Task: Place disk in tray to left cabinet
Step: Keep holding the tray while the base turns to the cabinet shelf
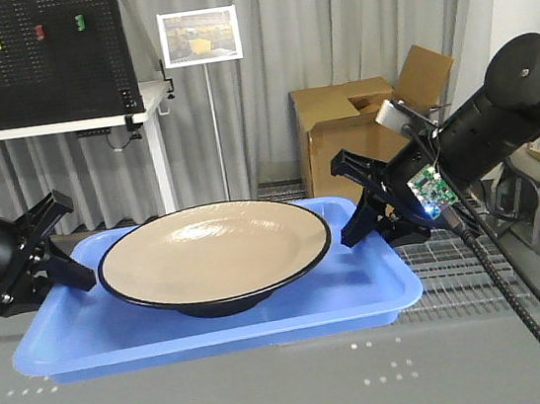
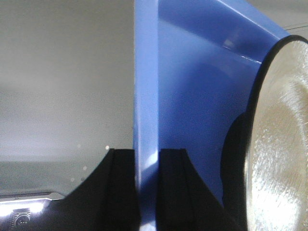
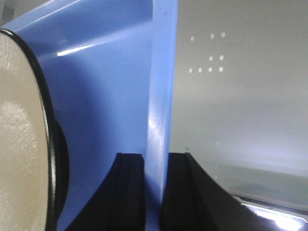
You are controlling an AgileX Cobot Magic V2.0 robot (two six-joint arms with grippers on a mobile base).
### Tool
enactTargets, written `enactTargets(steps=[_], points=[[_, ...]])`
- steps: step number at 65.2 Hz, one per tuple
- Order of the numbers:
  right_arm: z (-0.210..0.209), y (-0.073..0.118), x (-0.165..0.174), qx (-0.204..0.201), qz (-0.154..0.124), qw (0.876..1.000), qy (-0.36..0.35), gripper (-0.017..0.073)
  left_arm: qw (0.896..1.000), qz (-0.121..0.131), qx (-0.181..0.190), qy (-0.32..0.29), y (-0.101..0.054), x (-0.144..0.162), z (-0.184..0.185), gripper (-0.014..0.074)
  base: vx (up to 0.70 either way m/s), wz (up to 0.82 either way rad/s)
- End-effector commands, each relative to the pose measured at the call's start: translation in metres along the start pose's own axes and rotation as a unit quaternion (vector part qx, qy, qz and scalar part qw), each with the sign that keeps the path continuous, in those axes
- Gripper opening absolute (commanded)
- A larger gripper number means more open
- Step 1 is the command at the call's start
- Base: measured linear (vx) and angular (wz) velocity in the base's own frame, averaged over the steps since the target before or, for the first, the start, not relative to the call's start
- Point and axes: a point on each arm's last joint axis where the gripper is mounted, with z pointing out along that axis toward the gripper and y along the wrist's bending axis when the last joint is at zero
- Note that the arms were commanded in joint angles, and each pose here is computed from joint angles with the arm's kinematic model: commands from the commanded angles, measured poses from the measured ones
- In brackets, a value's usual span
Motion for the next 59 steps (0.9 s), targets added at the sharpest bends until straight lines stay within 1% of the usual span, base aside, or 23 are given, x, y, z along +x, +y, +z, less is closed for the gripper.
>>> enactTargets(steps=[1,29,59], points=[[-0.0329,0.0401,0.0126,-0.092,-0.018,0.996,-0.011,-0.0004,0.995,0.008,0.099,-0.022,-0.0397,0.0107,-0.0258,0.0,0.63,-0.07],[-0.0329,0.0401,0.0126,-0.092,-0.018,0.996,-0.011,-0.0004,0.995,0.008,0.1,-0.022,-0.0397,0.0107,-0.0258,0.0,0.59,-0.07],[-0.0329,0.0401,0.0125,-0.092,-0.018,0.996,-0.012,-0.0004,0.995,0.008,0.1,-0.022,-0.0397,0.0107,-0.0258,0.0,0.51,-0.03]])
